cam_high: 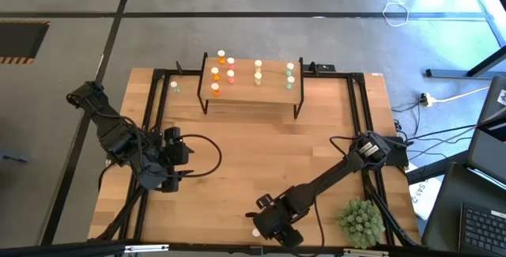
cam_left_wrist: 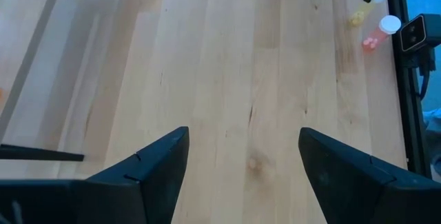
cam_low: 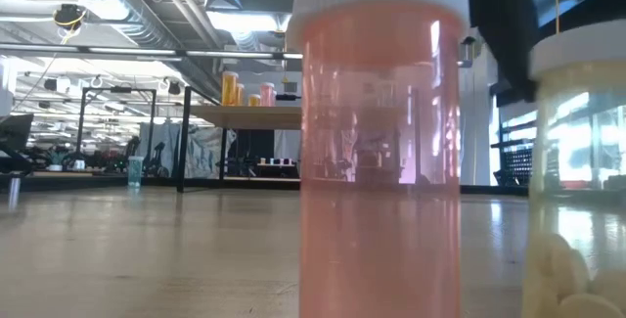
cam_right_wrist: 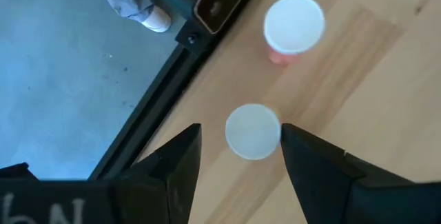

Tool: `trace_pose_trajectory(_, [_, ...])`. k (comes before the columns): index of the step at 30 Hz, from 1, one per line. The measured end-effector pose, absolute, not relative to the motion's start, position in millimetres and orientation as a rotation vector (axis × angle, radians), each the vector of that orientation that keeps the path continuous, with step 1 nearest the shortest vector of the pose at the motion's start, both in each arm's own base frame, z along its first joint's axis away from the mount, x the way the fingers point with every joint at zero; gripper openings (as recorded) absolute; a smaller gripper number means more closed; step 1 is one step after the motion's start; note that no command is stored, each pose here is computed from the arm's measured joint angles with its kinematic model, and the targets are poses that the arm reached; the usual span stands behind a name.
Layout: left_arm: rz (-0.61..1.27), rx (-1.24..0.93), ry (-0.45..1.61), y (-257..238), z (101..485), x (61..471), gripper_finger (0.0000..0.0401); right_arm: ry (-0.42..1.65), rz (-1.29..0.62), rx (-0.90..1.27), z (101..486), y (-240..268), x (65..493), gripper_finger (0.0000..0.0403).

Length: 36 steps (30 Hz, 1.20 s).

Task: Pick and place medicine bottles onto shelf by color
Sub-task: Put the yellow pill bottle on the shelf aligned with the other yellow pill bottles

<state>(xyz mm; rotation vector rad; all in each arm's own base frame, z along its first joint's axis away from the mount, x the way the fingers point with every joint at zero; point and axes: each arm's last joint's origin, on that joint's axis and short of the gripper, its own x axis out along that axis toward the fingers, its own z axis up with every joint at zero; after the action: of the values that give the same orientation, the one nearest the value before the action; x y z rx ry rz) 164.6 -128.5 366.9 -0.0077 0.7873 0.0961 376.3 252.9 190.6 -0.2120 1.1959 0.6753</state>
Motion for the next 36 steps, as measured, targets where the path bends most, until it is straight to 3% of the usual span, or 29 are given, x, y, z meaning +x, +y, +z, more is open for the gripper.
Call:
trace_pose_trajectory(17, [0.097, -0.008, 0.787, -129, 367, 165, 0.0269, 1.204, 0.578, -0.214, 173, 259, 380, 0.02])
trace_pose_trajectory(29, [0.097, -0.008, 0.788, -129, 367, 165, 0.0269, 1.228, 0.517, -0.129, 171, 260, 381, 0.0103])
trace_pose_trajectory(36, [0.097, -0.008, 0.788, -129, 367, 165, 0.0269, 1.231, 0.498, -0.101, 172, 259, 382, 0.0102])
